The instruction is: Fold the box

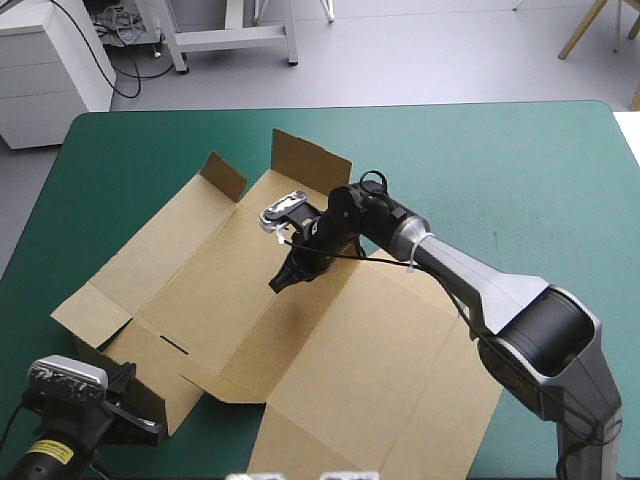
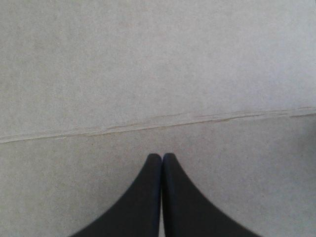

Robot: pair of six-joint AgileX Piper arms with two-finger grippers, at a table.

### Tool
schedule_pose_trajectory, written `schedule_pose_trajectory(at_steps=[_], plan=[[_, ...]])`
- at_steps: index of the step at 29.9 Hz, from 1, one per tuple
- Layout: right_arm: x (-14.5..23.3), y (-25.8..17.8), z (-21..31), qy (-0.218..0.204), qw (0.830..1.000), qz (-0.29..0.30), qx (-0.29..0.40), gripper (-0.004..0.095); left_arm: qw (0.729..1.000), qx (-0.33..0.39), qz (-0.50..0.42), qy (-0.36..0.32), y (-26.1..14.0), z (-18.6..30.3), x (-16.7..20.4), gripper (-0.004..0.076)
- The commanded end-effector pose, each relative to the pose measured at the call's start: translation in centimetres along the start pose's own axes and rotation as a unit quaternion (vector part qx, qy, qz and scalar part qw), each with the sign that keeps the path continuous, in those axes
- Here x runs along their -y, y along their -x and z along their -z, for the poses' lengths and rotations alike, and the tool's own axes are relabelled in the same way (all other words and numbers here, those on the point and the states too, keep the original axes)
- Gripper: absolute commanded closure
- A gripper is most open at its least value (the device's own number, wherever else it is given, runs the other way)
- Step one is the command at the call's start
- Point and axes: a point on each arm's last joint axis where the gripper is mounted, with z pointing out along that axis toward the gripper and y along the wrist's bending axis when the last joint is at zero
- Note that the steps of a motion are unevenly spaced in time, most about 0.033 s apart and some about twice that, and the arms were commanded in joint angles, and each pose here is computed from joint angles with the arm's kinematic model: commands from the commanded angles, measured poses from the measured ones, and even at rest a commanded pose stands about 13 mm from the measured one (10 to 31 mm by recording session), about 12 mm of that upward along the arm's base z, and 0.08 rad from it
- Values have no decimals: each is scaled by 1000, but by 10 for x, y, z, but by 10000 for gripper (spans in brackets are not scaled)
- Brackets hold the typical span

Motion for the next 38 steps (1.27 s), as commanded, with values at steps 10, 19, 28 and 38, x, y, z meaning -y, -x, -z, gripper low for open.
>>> schedule_pose_trajectory(at_steps=[10, 19, 28, 38], plan=[[-6, 7, 32, -13, 1000, 1, 20, 927, 999, 41, 6, 6, 15, 5, -2, 734], [0, 5, 68, -26, 999, -20, 38, 927, 999, 41, 6, 6, 15, 5, -2, 734], [28, -21, 149, -54, 997, -52, 35, 928, 999, 41, 6, 6, 15, 5, -2, 734], [18, -38, 221, -118, 986, -46, 104, 927, 999, 41, 6, 6, 15, 5, -2, 734]])
